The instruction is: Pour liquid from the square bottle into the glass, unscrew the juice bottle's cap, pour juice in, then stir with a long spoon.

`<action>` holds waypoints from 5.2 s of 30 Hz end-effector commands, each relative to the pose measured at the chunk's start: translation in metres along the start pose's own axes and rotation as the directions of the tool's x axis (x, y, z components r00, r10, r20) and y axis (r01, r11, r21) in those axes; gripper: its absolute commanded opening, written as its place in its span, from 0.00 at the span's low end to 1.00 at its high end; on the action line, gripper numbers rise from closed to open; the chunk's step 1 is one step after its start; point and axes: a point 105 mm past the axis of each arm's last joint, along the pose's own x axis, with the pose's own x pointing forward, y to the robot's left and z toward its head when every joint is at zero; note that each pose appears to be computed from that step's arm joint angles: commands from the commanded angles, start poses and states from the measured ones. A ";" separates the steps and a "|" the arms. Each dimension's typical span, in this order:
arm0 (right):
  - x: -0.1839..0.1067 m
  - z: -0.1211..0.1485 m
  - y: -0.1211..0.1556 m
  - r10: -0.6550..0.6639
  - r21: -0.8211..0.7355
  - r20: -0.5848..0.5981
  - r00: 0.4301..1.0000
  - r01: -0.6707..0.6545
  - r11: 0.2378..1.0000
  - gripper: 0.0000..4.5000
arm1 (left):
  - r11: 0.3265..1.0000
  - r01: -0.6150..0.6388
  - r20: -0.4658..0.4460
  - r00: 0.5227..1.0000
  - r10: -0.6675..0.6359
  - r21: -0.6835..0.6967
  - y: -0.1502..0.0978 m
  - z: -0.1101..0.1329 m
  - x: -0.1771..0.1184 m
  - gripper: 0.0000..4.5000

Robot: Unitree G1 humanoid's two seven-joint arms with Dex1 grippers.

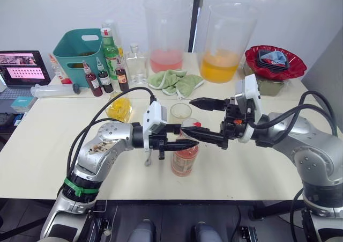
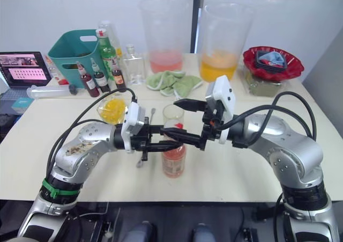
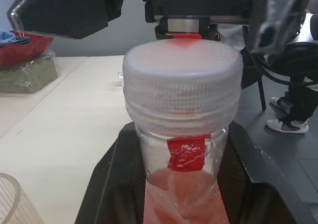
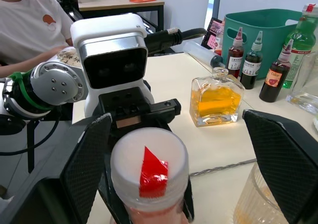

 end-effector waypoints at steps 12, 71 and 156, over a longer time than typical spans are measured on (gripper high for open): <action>0.004 0.000 0.008 0.087 -0.042 -0.071 0.994 -0.090 0.995 0.36 | 1.000 -0.003 -0.023 1.000 0.003 -0.017 -0.007 -0.007 0.000 0.33; -0.005 -0.006 0.015 0.329 -0.133 -0.153 0.932 -0.349 0.927 0.36 | 1.000 0.000 -0.040 0.999 0.000 0.009 -0.018 -0.016 0.004 0.33; -0.006 0.033 -0.006 0.509 -0.162 -0.136 0.850 -0.526 0.835 0.99 | 0.999 0.006 -0.049 0.999 -0.003 0.047 -0.021 -0.015 0.006 0.33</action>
